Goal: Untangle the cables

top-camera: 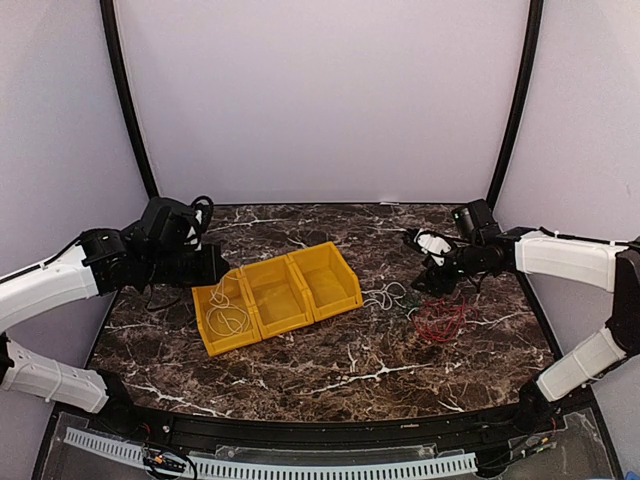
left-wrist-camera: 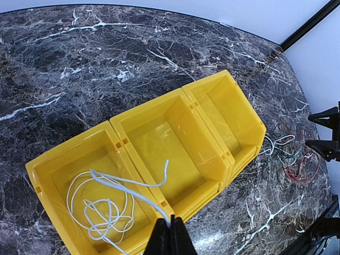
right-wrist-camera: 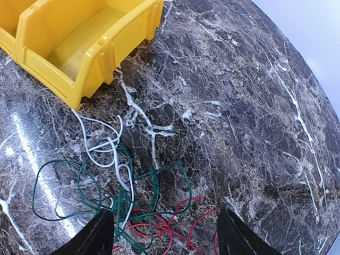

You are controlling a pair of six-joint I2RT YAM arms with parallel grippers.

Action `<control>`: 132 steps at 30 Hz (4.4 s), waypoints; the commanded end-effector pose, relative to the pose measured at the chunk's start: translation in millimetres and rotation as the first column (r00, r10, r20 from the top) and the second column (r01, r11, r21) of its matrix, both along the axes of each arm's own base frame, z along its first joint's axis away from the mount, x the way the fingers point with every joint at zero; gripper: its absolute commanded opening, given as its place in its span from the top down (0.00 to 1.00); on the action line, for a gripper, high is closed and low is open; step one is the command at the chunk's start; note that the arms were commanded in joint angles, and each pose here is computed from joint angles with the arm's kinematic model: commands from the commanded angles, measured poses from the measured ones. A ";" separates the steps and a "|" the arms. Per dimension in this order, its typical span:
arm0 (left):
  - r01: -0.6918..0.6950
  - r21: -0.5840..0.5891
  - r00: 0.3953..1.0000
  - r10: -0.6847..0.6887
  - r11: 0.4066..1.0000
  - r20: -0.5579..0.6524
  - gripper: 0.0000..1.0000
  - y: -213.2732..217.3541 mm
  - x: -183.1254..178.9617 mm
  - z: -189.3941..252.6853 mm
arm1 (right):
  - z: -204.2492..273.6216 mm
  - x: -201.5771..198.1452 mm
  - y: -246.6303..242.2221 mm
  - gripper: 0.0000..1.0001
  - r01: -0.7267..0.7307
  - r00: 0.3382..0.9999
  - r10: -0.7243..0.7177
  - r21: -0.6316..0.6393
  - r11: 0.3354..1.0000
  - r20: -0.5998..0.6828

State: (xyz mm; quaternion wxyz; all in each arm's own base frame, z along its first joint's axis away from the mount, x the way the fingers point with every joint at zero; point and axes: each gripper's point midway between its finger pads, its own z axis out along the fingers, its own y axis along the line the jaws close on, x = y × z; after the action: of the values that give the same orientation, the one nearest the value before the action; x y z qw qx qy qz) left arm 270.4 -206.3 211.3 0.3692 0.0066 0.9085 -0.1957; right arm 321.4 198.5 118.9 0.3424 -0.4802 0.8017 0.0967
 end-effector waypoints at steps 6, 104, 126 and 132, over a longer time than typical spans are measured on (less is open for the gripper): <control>-0.053 0.018 0.995 0.054 0.998 -0.078 1.00 6.9 -0.3 -43.0 | 5.4 7.4 -3.3 0.31 0.036 0.998 -0.038 0.039 0.999 0.051; 0.729 -0.059 0.628 -0.633 0.682 0.452 0.57 -287.9 -11.4 -15.0 | 51.7 -79.9 56.9 1.00 -0.406 0.900 0.435 0.336 0.850 -0.014; 0.726 -0.090 0.633 -0.610 0.682 0.477 0.63 -324.9 7.3 -47.8 | 69.2 -94.6 61.5 1.00 -0.435 0.866 0.499 0.431 0.790 -0.040; 0.730 -0.134 0.628 -0.580 0.671 0.520 0.67 -328.6 7.0 -51.0 | 70.2 -98.9 60.9 1.00 -0.437 0.856 0.514 0.451 0.779 -0.058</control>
State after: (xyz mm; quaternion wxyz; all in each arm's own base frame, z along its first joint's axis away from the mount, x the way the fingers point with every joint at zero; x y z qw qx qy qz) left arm 272.8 -529.5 159.4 0.4408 0.3394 0.7007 -0.4466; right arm 239.8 244.0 161.5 0.3206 -0.5602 0.6880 0.3318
